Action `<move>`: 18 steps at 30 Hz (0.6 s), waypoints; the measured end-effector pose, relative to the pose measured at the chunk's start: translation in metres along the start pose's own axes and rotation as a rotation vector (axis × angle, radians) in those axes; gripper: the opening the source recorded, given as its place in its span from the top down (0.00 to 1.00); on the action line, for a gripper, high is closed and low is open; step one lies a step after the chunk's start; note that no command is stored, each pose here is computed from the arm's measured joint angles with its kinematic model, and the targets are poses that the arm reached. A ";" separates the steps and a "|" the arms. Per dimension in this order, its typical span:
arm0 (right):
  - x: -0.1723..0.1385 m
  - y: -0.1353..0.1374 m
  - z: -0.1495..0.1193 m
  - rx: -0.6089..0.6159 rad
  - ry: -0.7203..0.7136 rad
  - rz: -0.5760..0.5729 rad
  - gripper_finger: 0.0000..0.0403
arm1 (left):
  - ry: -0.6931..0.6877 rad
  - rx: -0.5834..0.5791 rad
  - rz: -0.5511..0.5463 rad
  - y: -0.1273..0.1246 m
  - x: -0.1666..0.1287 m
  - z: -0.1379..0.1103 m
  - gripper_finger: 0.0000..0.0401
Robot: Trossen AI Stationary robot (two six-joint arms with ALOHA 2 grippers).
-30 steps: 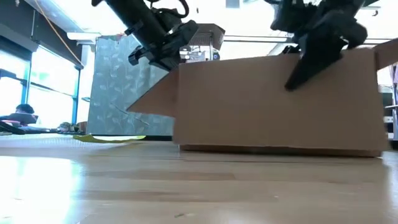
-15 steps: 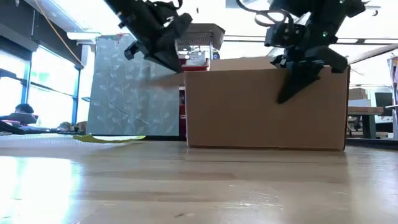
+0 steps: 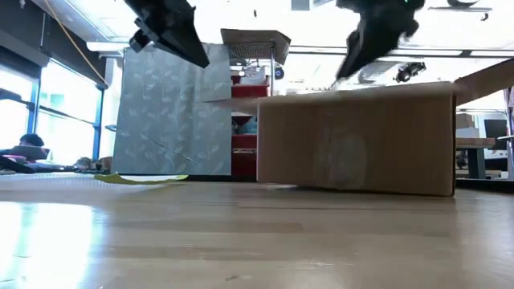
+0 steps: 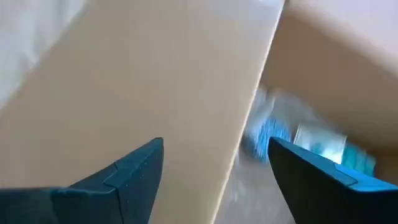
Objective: Unpack boxes
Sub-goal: Open the transparent zipper bag
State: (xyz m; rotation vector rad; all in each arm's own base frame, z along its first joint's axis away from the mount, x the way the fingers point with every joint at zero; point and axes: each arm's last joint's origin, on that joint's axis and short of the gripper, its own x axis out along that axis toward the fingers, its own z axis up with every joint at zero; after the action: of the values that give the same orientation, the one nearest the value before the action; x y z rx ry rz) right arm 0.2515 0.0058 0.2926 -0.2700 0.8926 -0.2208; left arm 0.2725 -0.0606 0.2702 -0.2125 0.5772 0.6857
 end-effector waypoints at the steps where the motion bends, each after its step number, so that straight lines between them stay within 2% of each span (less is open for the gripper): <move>1: -0.008 -0.001 0.005 -0.001 -0.036 -0.002 0.32 | 0.004 0.018 -0.003 -0.001 -0.002 -0.002 1.00; 6: -0.030 -0.005 0.016 -0.007 -0.166 -0.004 0.32 | 0.021 0.040 -0.043 -0.005 -0.006 -0.005 1.00; 9: -0.035 -0.006 0.017 0.002 -0.198 -0.003 0.32 | 0.050 0.045 -0.082 -0.007 -0.008 -0.007 1.00; 14: -0.036 0.001 0.019 -0.007 -0.228 0.047 0.32 | 0.089 0.051 -0.129 -0.008 -0.008 -0.008 1.00; 18: -0.027 0.013 0.021 0.012 -0.346 0.067 0.32 | 0.094 0.050 -0.137 -0.009 -0.008 -0.008 1.00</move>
State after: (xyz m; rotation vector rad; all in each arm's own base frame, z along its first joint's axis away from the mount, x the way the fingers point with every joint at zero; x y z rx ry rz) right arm 0.2530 0.0294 0.3209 -0.2576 0.5565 -0.1120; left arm 0.2698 -0.0744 0.2685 -0.2362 0.6628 0.5305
